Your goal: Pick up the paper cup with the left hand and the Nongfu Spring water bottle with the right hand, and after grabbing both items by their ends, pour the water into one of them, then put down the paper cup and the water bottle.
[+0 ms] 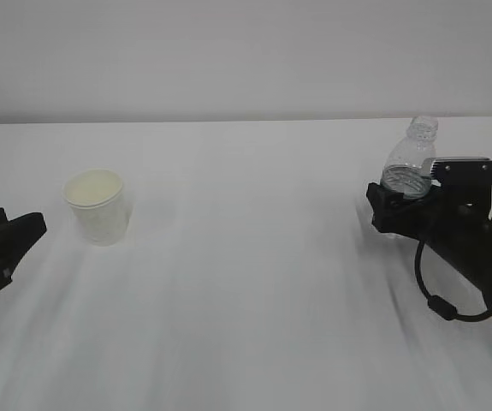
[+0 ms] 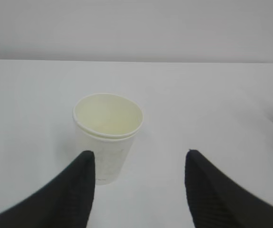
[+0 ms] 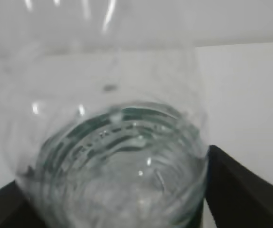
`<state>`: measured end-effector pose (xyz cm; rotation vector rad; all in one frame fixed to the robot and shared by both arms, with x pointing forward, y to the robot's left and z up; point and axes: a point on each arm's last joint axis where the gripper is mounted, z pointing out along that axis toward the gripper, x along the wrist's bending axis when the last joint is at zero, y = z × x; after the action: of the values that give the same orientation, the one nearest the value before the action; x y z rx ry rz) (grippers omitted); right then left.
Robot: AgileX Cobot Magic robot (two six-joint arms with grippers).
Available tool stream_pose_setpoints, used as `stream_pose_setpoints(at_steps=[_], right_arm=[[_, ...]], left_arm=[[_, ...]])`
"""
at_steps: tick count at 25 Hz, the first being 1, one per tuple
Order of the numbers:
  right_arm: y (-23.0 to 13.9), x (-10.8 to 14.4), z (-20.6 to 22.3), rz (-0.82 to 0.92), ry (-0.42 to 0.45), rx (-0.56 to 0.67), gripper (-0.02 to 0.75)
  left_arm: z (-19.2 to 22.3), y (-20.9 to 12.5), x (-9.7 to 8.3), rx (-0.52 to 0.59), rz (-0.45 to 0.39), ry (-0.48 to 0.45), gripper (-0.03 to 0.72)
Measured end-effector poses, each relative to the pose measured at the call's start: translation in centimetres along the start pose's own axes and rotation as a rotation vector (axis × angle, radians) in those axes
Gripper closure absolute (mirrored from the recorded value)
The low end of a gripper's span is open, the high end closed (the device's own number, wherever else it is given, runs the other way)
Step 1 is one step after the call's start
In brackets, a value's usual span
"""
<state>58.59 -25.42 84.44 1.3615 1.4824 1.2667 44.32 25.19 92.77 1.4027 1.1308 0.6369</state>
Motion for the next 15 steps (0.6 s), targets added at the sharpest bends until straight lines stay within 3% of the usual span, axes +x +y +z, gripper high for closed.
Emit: stream_pose_setpoints(at_steps=[15], right_arm=[[0.31,0.00,0.57,-0.002,0.003,-0.020,0.106]], left_arm=[[0.00,0.00,0.00,0.000,0.000,0.000,0.258]])
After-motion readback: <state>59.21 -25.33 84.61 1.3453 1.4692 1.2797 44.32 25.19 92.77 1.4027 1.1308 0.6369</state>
